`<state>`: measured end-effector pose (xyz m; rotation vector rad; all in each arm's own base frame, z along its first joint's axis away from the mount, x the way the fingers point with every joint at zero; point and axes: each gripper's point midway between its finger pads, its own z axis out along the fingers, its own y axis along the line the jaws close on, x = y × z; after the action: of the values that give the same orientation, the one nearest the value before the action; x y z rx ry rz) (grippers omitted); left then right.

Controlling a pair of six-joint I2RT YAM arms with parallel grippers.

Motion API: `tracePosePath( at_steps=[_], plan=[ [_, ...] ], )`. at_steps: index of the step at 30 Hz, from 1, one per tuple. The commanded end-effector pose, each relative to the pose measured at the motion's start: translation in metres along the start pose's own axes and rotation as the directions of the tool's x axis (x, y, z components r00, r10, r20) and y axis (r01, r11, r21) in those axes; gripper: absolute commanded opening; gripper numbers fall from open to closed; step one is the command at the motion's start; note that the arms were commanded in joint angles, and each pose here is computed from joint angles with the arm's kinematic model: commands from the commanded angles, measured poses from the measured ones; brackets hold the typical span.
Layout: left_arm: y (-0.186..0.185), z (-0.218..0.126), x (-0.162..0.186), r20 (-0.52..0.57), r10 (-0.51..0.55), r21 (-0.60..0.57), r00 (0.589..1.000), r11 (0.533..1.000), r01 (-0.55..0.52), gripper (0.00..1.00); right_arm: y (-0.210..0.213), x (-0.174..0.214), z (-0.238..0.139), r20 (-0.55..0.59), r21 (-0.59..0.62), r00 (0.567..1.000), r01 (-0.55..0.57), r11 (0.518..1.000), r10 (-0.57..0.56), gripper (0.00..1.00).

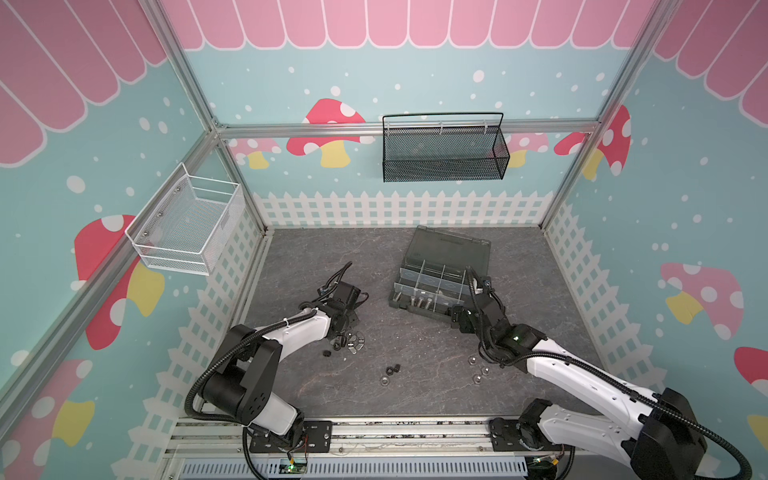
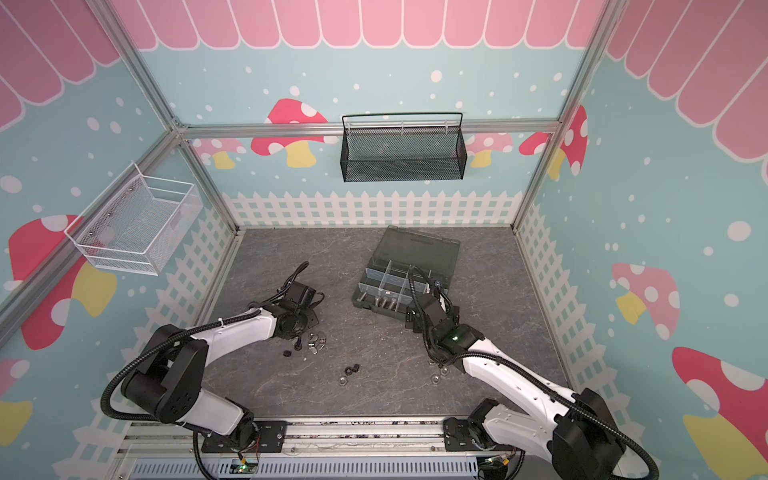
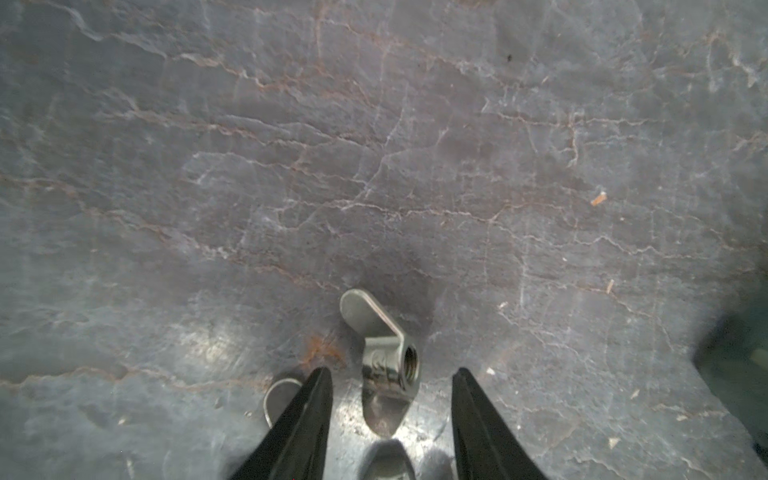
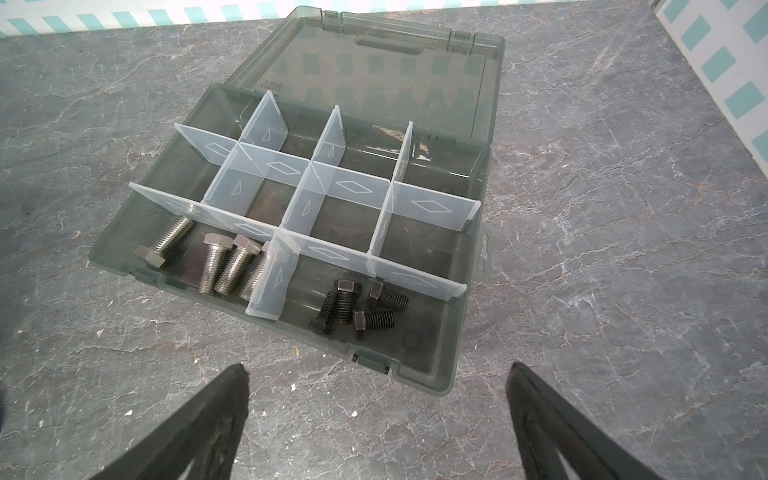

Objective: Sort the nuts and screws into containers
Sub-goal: 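Move the left gripper back over the silver wing nuts on the table, then lower the left gripper around a silver wing nut and close it, then lift the silver wing nut with the left gripper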

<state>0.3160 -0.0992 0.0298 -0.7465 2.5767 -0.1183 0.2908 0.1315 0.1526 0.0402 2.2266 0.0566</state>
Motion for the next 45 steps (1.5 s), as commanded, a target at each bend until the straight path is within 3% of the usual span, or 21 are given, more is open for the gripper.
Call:
tracePosePath(
  at_steps=[1, 15, 23, 37, 45],
  plan=[
    [-0.007, 0.004, -0.014, 0.018, -0.039, 0.027, 0.999, 0.999, 0.039, 0.46, -0.002, -0.006, -0.001, 0.007, 0.024, 1.000, -0.019, 1.000, 0.018, 0.98],
    [-0.005, 0.019, -0.007, -0.029, -0.062, 0.037, 0.998, 0.997, 0.063, 0.39, 0.002, -0.009, 0.002, 0.001, 0.023, 1.000, -0.010, 1.000, 0.010, 0.98],
    [-0.001, 0.023, 0.004, -0.058, -0.080, 0.031, 0.995, 0.996, 0.082, 0.30, 0.000, -0.009, 0.003, 0.003, 0.034, 1.000, -0.012, 0.999, 0.012, 0.98],
    [0.003, 0.018, 0.013, -0.059, -0.061, -0.003, 0.996, 0.998, 0.060, 0.30, -0.002, -0.010, 0.001, 0.010, 0.037, 1.000, -0.014, 0.999, 0.014, 0.98],
    [0.001, 0.021, 0.012, -0.062, -0.059, -0.006, 0.996, 0.998, 0.059, 0.16, -0.003, -0.011, -0.001, 0.014, 0.041, 1.000, -0.015, 0.999, 0.015, 0.98]
  ],
)
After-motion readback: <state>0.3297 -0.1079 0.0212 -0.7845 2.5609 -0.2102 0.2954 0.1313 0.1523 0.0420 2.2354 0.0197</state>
